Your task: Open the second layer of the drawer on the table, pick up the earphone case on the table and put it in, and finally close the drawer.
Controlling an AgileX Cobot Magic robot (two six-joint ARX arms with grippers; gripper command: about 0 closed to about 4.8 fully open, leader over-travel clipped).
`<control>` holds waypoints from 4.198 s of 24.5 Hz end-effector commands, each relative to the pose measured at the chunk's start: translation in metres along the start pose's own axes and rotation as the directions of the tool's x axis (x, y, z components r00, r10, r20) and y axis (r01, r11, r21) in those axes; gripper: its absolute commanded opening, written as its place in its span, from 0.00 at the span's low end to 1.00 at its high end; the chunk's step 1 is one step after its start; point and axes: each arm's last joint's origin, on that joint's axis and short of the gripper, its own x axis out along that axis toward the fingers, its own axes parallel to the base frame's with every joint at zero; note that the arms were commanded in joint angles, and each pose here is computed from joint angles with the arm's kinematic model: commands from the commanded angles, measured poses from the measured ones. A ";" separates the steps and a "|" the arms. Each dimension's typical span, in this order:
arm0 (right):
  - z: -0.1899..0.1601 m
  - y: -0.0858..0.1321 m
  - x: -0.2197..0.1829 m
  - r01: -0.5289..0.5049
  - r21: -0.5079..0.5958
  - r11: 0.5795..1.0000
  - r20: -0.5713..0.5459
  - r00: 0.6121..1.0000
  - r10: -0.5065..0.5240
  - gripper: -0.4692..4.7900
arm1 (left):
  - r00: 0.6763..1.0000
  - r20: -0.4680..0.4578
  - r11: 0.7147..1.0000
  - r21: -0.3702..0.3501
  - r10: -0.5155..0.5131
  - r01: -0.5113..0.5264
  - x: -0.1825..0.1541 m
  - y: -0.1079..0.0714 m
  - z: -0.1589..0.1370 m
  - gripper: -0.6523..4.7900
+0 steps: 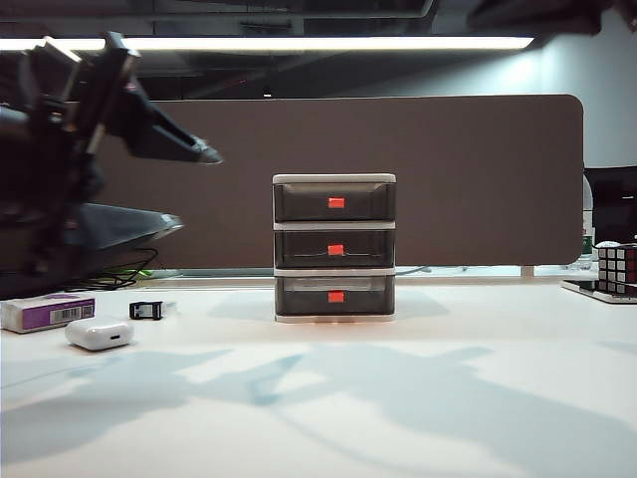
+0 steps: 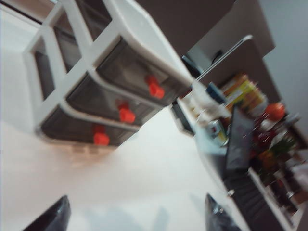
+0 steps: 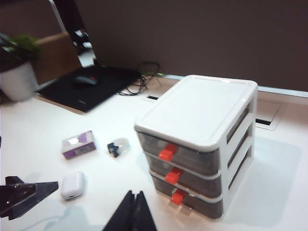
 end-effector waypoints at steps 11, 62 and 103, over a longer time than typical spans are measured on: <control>0.028 -0.031 0.114 -0.022 -0.098 0.995 -0.081 0.997 0.014 0.08 | 0.990 0.138 0.981 -0.191 0.007 0.019 0.074 -0.008 -0.019 0.76; -0.015 -0.067 0.236 -0.091 -0.070 0.993 -0.191 0.979 0.076 0.08 | 0.966 0.216 0.737 -0.674 0.140 0.043 0.160 -0.006 -0.063 0.75; -0.021 -0.065 0.232 -0.089 0.016 0.996 -0.338 0.937 0.089 0.08 | 0.966 0.190 0.742 -0.670 0.173 -0.001 0.173 -0.007 -0.062 0.45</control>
